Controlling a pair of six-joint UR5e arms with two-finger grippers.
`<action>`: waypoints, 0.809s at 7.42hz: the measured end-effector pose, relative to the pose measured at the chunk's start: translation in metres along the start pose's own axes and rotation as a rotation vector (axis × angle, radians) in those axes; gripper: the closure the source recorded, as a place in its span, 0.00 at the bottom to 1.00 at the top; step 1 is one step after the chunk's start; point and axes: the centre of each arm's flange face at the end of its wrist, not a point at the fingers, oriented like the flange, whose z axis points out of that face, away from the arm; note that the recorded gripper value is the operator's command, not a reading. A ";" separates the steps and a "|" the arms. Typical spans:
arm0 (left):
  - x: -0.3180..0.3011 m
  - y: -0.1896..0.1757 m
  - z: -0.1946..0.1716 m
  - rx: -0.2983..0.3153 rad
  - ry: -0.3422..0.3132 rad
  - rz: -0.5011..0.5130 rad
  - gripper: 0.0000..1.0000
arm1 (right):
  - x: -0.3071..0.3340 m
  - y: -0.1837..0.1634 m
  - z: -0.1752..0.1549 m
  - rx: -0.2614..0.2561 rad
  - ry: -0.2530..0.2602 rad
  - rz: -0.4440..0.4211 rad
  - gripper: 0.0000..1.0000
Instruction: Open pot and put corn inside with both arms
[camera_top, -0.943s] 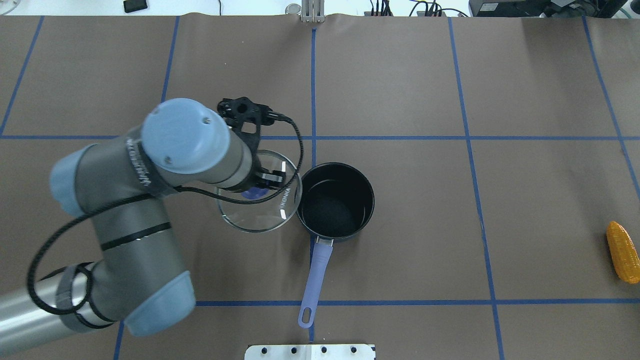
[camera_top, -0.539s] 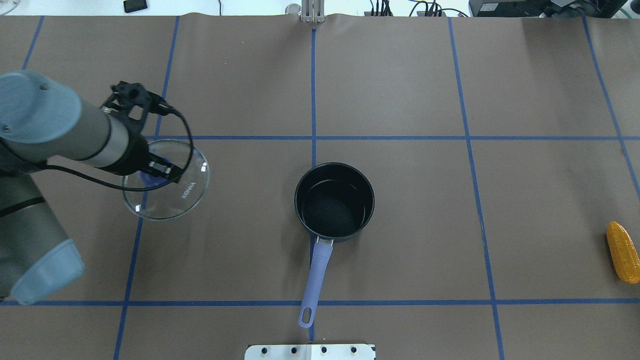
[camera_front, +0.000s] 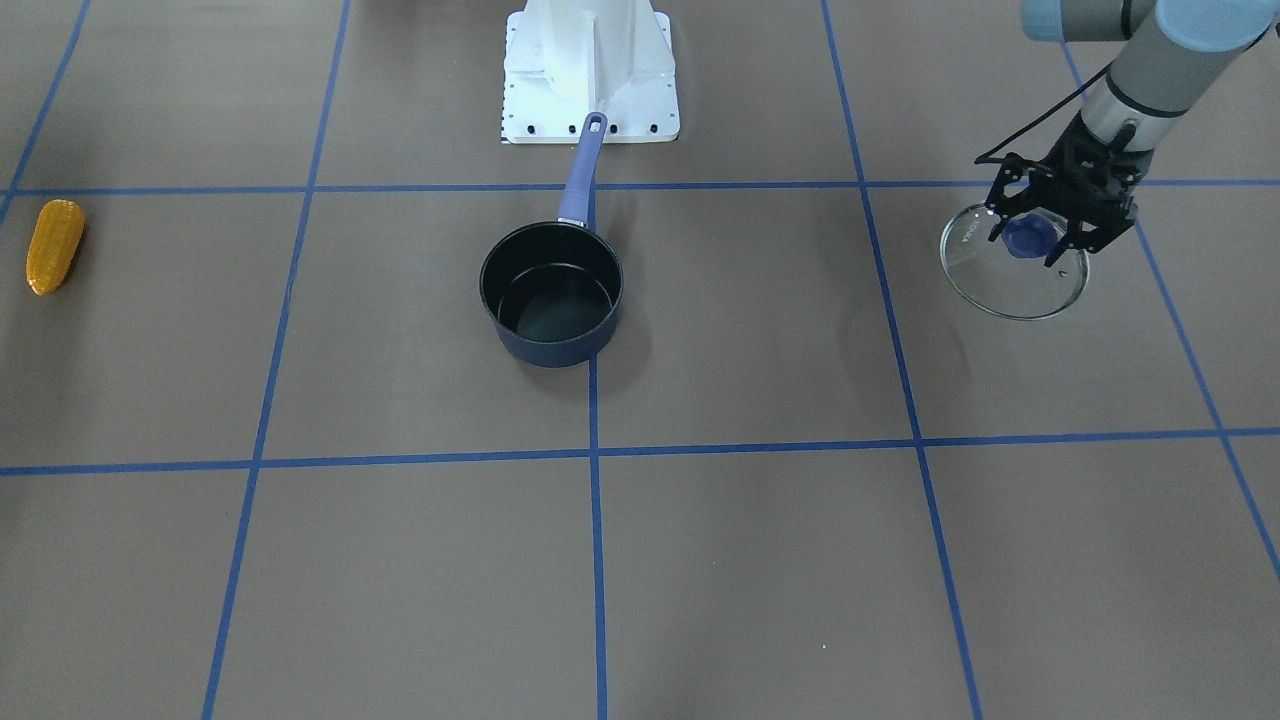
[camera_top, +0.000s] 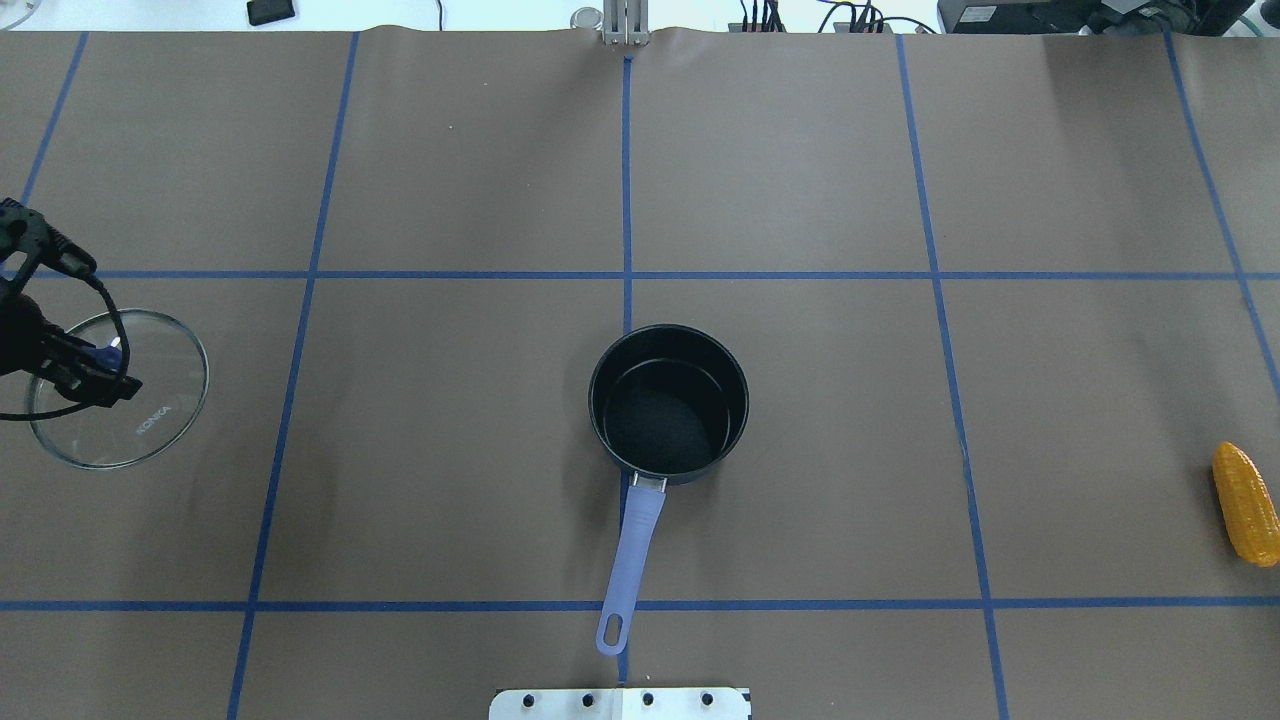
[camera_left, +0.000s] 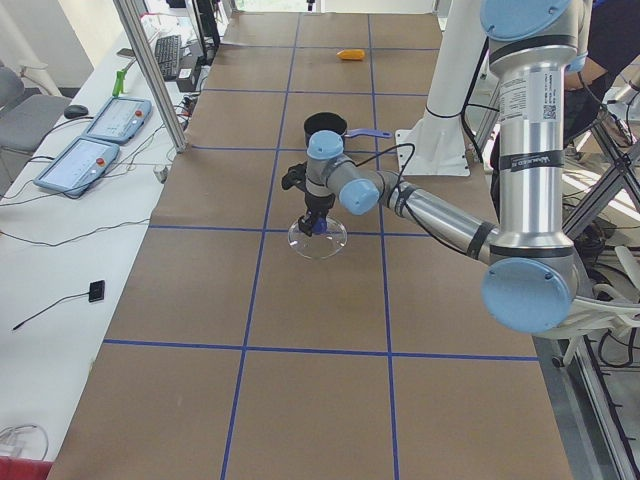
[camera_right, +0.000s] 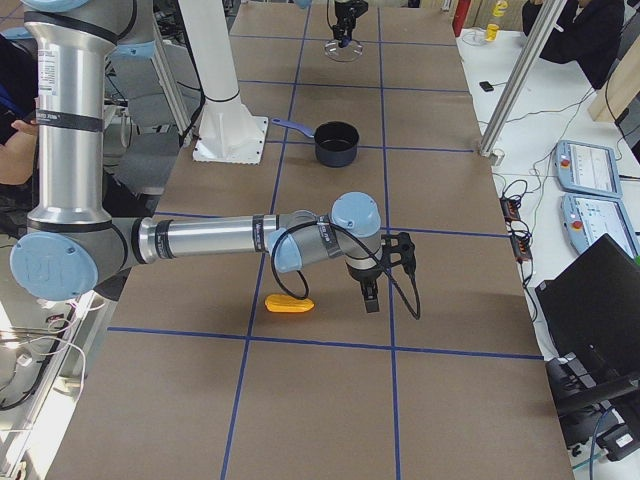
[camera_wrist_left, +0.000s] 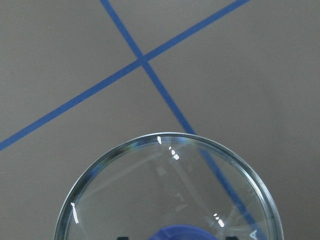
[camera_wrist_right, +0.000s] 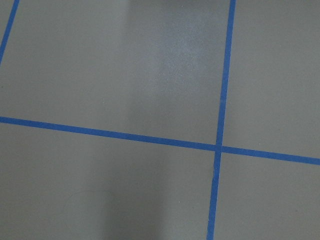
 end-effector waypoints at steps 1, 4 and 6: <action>-0.019 0.020 0.020 0.012 0.018 0.024 1.00 | 0.000 0.000 0.000 0.001 0.002 0.000 0.00; -0.048 0.050 0.061 0.024 0.078 0.041 0.64 | 0.000 0.000 -0.001 0.002 0.004 0.000 0.00; -0.053 0.052 0.071 0.016 0.079 0.039 0.33 | 0.000 0.000 -0.001 0.003 0.004 0.000 0.00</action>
